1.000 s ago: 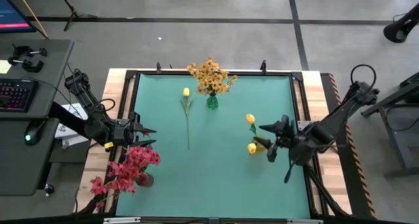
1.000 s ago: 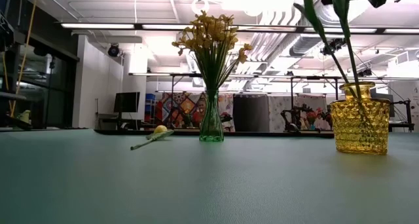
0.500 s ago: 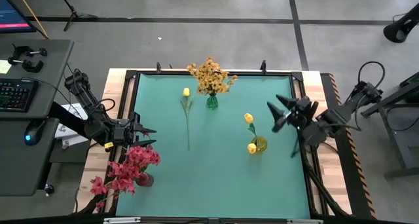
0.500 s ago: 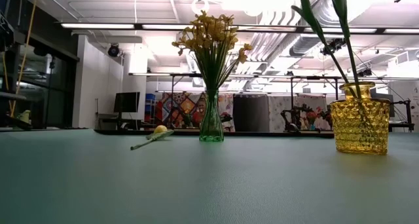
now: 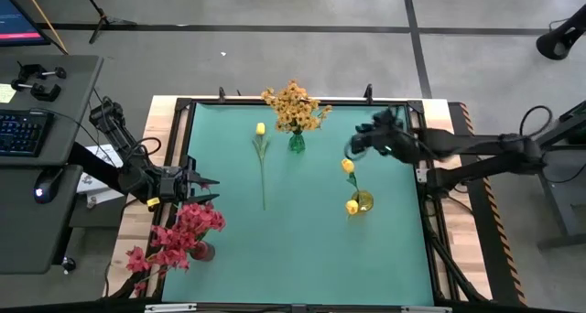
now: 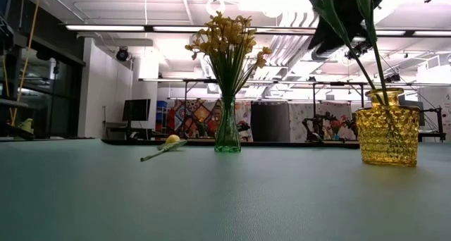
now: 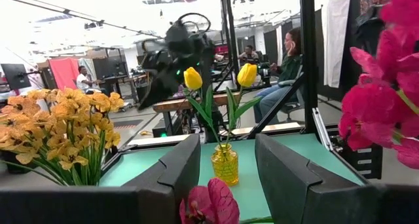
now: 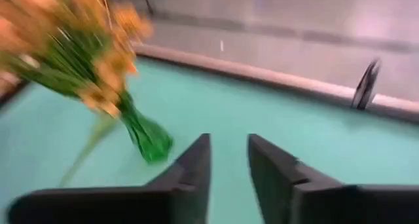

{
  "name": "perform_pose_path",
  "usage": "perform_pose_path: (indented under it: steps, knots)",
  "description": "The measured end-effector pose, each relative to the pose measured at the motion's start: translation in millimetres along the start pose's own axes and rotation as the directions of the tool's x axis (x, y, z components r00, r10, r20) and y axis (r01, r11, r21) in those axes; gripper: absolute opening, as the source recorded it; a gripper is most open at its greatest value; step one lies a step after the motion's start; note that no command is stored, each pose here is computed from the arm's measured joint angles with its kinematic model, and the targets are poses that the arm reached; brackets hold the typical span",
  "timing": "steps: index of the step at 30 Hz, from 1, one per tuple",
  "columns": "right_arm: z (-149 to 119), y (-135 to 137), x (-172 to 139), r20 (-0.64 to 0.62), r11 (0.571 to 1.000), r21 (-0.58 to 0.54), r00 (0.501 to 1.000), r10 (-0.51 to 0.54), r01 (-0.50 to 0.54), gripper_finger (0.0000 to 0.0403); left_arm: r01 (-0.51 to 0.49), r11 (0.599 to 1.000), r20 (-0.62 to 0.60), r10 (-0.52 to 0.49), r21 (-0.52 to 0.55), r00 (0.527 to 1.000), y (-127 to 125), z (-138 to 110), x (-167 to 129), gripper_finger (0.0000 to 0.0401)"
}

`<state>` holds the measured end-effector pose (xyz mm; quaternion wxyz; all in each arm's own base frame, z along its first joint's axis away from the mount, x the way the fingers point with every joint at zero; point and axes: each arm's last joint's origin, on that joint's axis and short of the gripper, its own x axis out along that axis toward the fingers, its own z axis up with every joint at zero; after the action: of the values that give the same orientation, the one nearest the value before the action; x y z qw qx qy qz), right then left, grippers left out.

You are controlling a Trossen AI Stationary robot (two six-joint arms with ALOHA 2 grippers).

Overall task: Sort flowers into vase by color
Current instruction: Put the light yellow flower into the yellow flower

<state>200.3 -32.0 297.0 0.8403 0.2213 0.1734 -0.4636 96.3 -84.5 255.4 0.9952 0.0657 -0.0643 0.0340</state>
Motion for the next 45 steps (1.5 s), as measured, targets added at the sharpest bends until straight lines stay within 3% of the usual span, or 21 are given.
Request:
perform_pose_path:
  steps: [5, 12, 19, 31, 45]
  knots:
    - [-7, 3, 53, -0.229, 0.999, -0.018, 0.973, 0.036, -0.042, 0.001, -0.016, 1.0, -0.002, 0.016, -0.006, 1.0, 1, 0, 1, 0.0136]
    - [-22, 14, 100, -0.385, 0.988, 0.007, 0.911, 0.147, -0.156, 0.0007, -0.013, 1.0, -0.002, 0.013, -0.008, 1.0, 1, 0, 1, 0.0136]
    - [-43, 31, 127, -0.512, 0.939, 0.074, 0.795, 0.326, -0.337, 0.0003, -0.012, 1.0, -0.001, 0.012, -0.02, 1.0, 1, 0, 1, 0.0136]
    - [-78, 68, 152, -0.518, 0.826, 0.143, 0.669, 0.532, -0.546, 0.0, -0.012, 1.0, -0.001, 0.012, -0.024, 1.0, 1, 0, 1, 0.0136]
    - [-103, 98, 163, -0.437, 0.714, 0.209, 0.59, 0.679, -0.668, 0.0, -0.012, 1.0, -0.001, 0.012, -0.017, 1.0, 1, 0, 1, 0.0136]
